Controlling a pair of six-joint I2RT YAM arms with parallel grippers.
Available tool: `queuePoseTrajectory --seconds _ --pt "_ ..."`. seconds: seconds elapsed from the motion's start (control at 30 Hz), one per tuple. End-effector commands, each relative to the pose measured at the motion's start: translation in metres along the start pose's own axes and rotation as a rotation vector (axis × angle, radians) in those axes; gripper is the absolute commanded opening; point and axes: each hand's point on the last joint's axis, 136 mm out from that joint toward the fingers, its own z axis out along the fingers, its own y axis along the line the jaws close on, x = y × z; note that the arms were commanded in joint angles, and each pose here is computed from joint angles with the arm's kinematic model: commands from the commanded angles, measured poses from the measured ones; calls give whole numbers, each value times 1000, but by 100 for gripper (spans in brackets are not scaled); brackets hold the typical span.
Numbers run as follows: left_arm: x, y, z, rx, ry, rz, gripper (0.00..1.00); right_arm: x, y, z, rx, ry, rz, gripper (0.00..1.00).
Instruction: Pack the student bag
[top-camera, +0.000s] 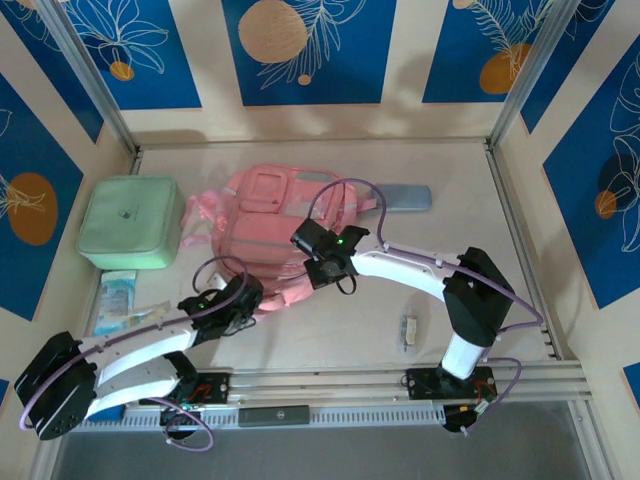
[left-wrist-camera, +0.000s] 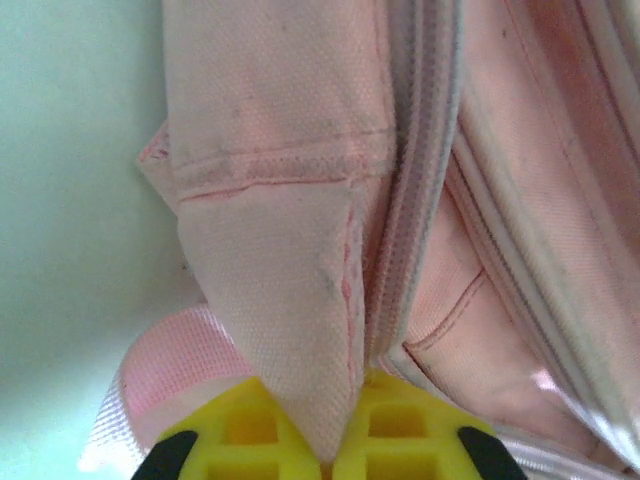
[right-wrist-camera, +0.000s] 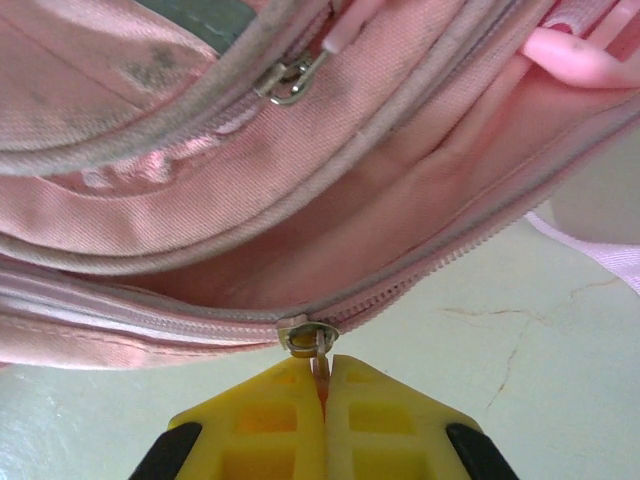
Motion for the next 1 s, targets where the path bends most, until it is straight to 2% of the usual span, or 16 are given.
queuePoseTrajectory --seconds 0.0,0.27,0.47,0.6,0.63,0.7,0.73,0.83,0.93,0.97 --pt "-32 44 -6 -142 -84 85 0 -8 -26 -2 88 -1 15 0" --pt "-67 73 -25 -184 -44 138 0 -31 -70 17 169 17 59 0" --pt "-84 74 -27 -213 -21 155 0 -26 -66 11 142 20 76 0" --pt "-91 64 -28 -217 -5 180 0 -13 -44 11 11 41 98 0" --pt "-89 59 -28 -194 9 189 5 -12 -39 12 -10 49 98 0" --pt "-89 58 -33 -199 19 203 29 -12 -30 13 -47 66 91 0" --pt "-93 61 -39 -224 1 219 37 -14 -23 9 -82 61 93 1" --pt "-104 53 -62 -224 -49 280 47 -16 -8 -11 -187 42 118 25" --pt "-107 34 -81 -176 -50 323 51 -28 -15 -35 -231 28 178 43" --pt "-107 29 -84 -163 -42 331 52 -34 -19 -40 -244 17 202 46"
